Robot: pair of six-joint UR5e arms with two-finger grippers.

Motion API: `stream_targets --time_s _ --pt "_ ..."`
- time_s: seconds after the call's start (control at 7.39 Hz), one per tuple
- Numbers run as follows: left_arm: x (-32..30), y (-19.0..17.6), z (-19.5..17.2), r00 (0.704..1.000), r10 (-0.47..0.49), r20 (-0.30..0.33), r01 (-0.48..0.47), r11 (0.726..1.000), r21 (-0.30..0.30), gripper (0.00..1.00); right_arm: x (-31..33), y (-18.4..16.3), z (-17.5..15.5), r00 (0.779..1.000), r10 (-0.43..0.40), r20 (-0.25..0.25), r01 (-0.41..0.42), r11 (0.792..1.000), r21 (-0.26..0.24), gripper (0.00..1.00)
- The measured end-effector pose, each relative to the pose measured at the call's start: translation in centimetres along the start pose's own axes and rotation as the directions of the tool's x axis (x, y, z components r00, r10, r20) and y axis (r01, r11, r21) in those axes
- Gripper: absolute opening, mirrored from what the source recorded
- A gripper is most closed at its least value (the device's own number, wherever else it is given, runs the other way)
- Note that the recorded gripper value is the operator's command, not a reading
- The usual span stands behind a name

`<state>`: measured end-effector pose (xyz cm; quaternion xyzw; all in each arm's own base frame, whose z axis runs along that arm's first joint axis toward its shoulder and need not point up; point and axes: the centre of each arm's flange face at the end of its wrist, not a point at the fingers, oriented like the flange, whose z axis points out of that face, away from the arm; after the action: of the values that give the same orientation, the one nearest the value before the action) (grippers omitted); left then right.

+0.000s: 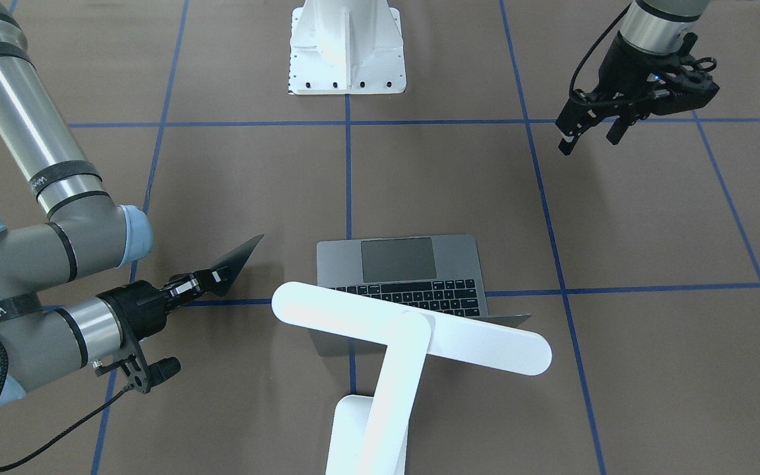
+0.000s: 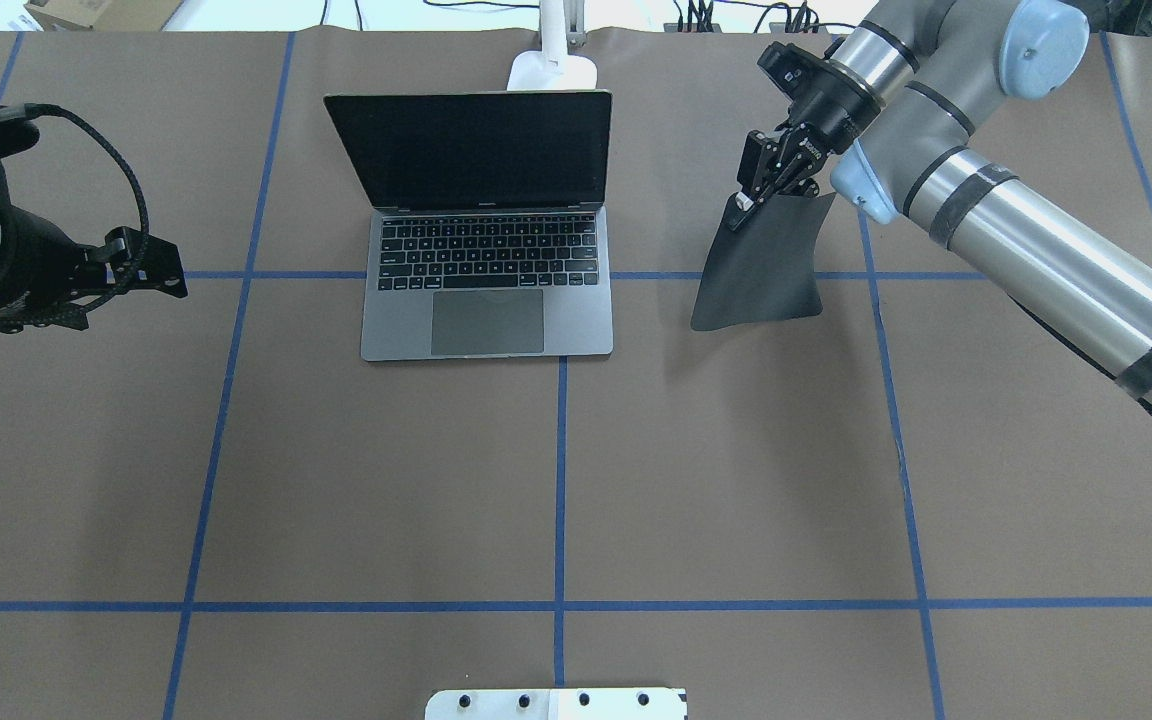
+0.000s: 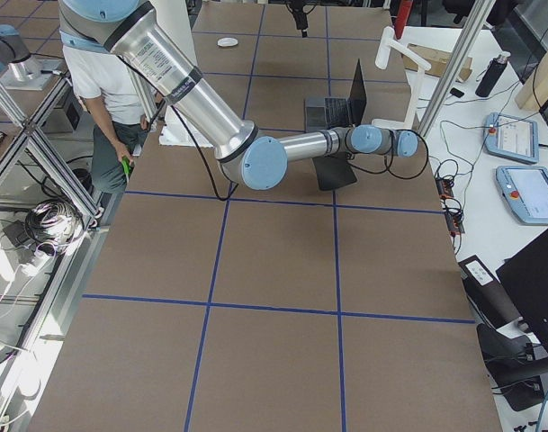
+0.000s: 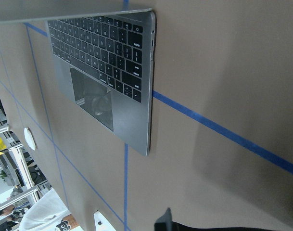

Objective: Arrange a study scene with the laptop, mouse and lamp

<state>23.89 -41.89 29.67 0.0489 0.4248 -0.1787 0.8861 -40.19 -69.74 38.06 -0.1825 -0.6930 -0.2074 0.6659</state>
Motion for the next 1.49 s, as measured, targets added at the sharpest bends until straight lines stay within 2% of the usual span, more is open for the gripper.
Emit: stream_targets --time_s 0.14,0.54,0.95,1.22,1.49 --pt "0.0 0.0 0.0 1.000 0.000 0.000 0.000 1.000 0.000 1.00 -0.4 -0.5 0.0 1.000 0.006 0.012 -0.006 1.000 0.002 0.75" --pt "-0.1 0.0 0.0 1.000 -0.019 0.001 0.019 1.000 0.001 1.00 -3.0 -1.9 -0.1 0.999 -0.005 0.033 0.005 1.000 0.006 0.77" --pt "0.0 0.0 -0.1 0.999 -0.034 0.000 0.034 0.999 0.001 1.00 -4.7 -2.4 -1.3 0.999 -0.024 0.036 0.023 1.000 0.021 0.76" --pt "-0.1 0.0 -0.1 0.999 -0.035 -0.001 0.035 0.999 0.001 1.00 -3.9 -2.0 -3.1 0.999 -0.019 0.034 0.017 0.999 0.043 0.62" --pt "-0.4 -0.1 -0.4 0.999 -0.037 0.000 0.037 0.999 0.003 1.00 1.1 0.4 -5.7 0.999 0.038 0.030 -0.041 0.996 0.075 0.60"
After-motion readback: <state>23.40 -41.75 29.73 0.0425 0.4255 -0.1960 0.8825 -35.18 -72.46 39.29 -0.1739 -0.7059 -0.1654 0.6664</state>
